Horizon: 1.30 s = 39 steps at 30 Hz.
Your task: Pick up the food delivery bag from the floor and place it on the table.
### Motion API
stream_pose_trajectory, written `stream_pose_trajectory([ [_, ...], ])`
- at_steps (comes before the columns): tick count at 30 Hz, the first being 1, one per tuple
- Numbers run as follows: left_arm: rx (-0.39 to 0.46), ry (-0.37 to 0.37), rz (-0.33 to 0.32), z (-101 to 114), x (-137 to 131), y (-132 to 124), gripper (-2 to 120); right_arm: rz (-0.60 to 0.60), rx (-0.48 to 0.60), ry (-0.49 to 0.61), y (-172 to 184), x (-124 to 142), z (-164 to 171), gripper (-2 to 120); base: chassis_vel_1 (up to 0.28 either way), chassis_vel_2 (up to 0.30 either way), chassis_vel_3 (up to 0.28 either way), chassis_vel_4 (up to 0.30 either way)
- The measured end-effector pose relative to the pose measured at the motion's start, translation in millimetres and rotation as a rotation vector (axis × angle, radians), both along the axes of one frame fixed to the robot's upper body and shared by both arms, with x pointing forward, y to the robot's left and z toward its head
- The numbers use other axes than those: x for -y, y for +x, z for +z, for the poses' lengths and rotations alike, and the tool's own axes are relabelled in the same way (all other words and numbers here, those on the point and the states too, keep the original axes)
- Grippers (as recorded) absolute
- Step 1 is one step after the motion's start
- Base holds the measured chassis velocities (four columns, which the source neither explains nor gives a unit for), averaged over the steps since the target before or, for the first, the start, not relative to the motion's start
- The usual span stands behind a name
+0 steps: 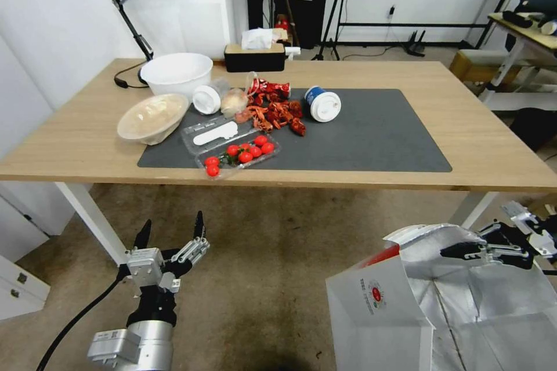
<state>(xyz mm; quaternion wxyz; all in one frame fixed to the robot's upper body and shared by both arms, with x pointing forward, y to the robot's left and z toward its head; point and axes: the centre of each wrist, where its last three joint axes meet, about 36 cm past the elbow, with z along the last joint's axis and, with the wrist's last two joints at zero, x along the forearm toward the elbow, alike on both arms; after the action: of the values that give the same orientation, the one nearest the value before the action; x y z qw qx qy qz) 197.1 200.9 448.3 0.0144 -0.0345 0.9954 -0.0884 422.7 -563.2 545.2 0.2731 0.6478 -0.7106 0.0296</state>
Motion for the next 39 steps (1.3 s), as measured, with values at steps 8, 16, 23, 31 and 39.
stream_pose_trajectory([
  [8,-0.002,-0.001,-0.006,0.1,-1.9,2.3,100,0.0,-0.002,-0.002,1.3,-0.1,-0.8,0,0.0,0.0,0.0,0.0],
  [16,-0.001,-0.003,-0.009,0.8,-2.7,4.2,100,-0.002,-0.003,-0.004,1.7,0.1,0.1,0,0.0,0.0,0.0,0.0],
  [23,-0.002,-0.006,-0.01,0.8,-2.5,4.1,100,-0.002,-0.003,-0.004,2.0,-0.1,1.0,0,0.0,0.0,0.0,0.0],
  [31,0.002,-0.009,-0.013,3.1,-3.5,4.8,100,-0.001,-0.002,-0.002,2.0,-1.6,1.0,0,0.0,0.0,0.0,0.0],
  [39,-0.002,-0.01,-0.016,3.7,-3.2,3.7,100,-0.003,-0.002,0.001,1.5,-1.2,-0.2,0,0.0,0.0,0.0,0.0],
])
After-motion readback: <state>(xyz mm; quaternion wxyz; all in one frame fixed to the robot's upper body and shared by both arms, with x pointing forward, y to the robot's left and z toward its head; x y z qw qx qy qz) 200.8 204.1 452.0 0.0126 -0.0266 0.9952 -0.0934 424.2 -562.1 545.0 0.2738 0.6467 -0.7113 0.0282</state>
